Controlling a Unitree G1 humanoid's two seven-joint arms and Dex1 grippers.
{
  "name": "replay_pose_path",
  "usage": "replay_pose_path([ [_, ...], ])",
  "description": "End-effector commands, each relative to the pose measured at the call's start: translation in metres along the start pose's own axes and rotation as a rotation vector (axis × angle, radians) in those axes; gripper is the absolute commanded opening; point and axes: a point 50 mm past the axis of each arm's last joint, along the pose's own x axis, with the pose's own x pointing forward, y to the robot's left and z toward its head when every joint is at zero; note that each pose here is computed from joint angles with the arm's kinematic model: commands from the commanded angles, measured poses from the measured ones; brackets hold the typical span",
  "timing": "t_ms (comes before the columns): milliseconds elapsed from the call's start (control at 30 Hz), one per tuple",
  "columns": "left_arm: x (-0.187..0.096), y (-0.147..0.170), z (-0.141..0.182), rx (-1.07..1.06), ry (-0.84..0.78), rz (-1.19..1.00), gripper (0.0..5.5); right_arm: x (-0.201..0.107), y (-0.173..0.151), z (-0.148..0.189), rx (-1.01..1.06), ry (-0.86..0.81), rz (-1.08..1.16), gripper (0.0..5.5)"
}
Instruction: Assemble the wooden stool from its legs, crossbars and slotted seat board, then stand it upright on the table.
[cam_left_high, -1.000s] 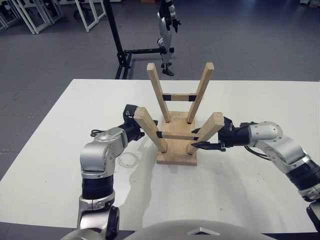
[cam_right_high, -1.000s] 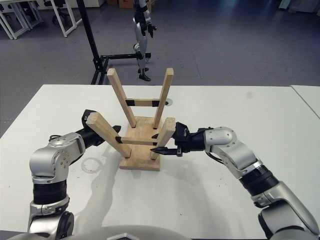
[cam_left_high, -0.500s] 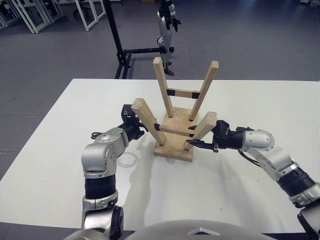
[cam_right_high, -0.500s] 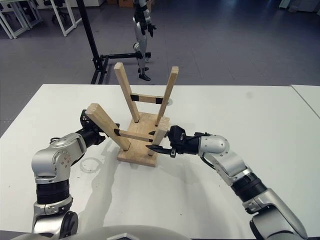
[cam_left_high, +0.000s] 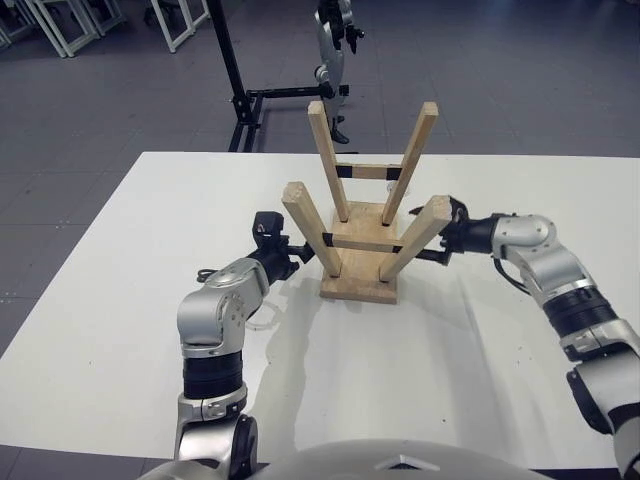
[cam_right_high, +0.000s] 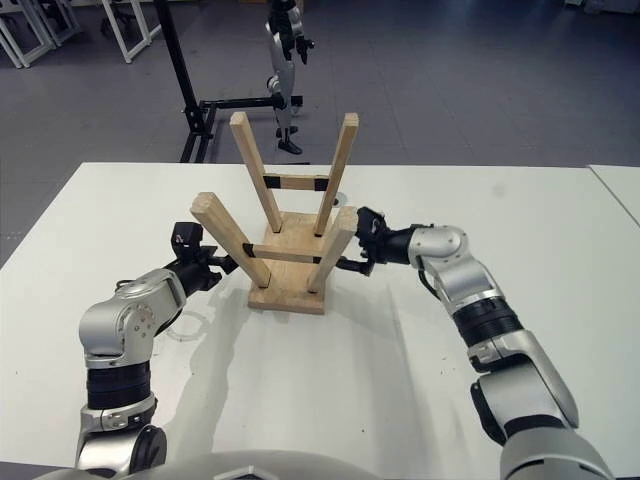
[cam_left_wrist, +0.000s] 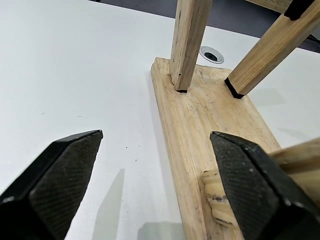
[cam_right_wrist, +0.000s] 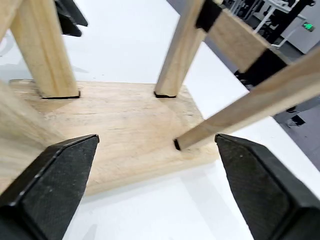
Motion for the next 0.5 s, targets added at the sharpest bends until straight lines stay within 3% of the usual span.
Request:
replay_pose_path([
  [33,-0.003,0.002,-0.006,-0.009,0.01,0.018,4.03,-0.053,-0.034,-0.006,0.007,0.126,-0.269,4.36],
  [100,-0.005,0.006,-0.007,-0.014,0.007,0.032,4.03,-0.071,-0.043,0.008,0.071,0.049,-0.462,4.36],
  [133,-0.007,0.008,-0.008,-0.015,0.007,0.04,4.03,-0.07,-0.038,0.03,0.177,-0.097,-0.5,4.17],
  [267,-0.01,0.01,-0.01,-0.015,0.014,0.051,4.03,-0.06,0.006,0.109,0.428,-0.514,-0.461,3.31],
  [300,-0.011,0.01,-0.01,-0.014,0.018,0.051,4.03,-0.059,0.016,0.122,0.479,-0.572,-0.471,3.31],
  [500,-0.012,0.011,-0.012,-0.011,0.029,0.055,4.03,-0.054,0.052,0.14,0.617,-0.6,-0.46,3.31],
])
